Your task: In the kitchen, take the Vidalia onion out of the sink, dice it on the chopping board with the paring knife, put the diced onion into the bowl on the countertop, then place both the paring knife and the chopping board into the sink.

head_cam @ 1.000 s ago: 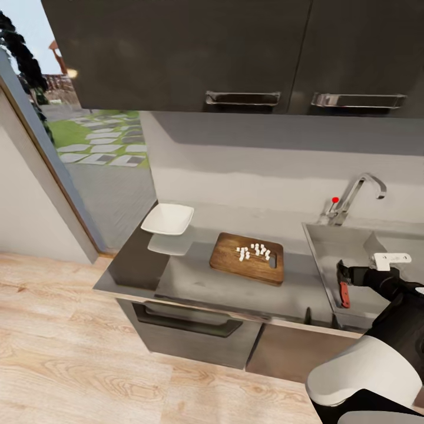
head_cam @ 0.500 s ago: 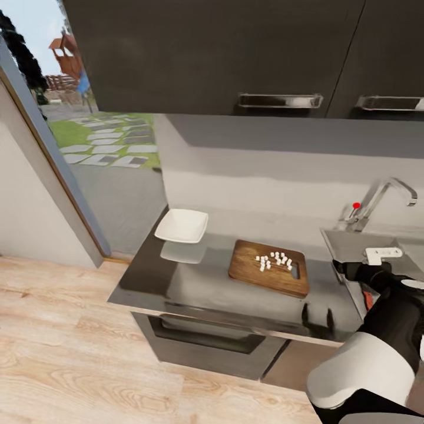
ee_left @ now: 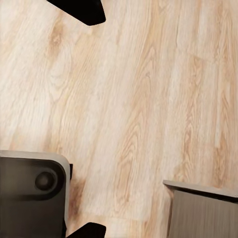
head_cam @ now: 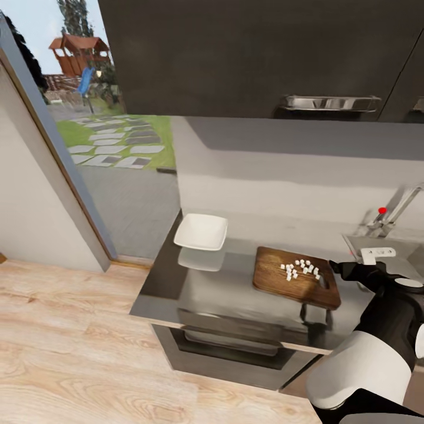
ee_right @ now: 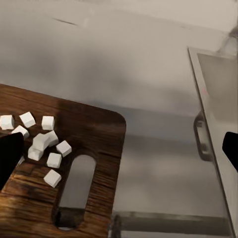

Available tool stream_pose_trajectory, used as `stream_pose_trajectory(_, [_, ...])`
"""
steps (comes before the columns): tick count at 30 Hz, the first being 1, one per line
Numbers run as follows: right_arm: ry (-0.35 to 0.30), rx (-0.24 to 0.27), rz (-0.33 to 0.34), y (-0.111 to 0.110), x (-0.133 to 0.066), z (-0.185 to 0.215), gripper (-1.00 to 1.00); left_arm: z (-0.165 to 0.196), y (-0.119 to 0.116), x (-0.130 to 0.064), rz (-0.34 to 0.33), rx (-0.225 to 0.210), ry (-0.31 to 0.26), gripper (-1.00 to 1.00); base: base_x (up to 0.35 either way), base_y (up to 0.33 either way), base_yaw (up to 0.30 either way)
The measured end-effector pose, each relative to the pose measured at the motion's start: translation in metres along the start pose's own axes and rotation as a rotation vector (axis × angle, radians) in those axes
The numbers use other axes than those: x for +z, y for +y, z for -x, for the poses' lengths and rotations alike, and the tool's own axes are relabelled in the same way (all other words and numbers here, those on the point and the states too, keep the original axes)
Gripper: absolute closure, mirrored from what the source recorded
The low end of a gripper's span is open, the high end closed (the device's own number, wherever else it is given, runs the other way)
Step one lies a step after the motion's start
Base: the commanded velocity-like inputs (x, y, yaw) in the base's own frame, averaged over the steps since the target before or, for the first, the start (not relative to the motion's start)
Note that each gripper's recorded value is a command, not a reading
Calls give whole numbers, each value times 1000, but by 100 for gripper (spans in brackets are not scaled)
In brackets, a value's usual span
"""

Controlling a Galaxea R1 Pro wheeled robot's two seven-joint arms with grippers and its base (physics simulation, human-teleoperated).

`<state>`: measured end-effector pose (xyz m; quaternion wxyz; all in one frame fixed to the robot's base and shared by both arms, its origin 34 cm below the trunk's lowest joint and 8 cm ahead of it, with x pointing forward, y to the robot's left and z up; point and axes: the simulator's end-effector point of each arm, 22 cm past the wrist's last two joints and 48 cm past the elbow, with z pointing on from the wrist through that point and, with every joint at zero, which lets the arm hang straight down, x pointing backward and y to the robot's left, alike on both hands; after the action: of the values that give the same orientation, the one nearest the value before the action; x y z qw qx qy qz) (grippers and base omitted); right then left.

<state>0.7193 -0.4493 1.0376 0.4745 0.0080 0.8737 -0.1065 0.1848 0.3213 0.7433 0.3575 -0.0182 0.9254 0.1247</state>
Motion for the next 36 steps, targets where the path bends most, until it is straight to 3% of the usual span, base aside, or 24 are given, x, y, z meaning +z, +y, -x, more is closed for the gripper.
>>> stream_pose_trajectory(31, [36, 1, -7, 0, 10, -19, -100, -8, 1, -4, -2, 8, 31, -100, 3, 8, 0])
stream_pose_trajectory(36, [43, -1, -45, -8, 12, -23, -100, -12, 2, -6, -1, 15, 43, -100, 0, 0, 0])
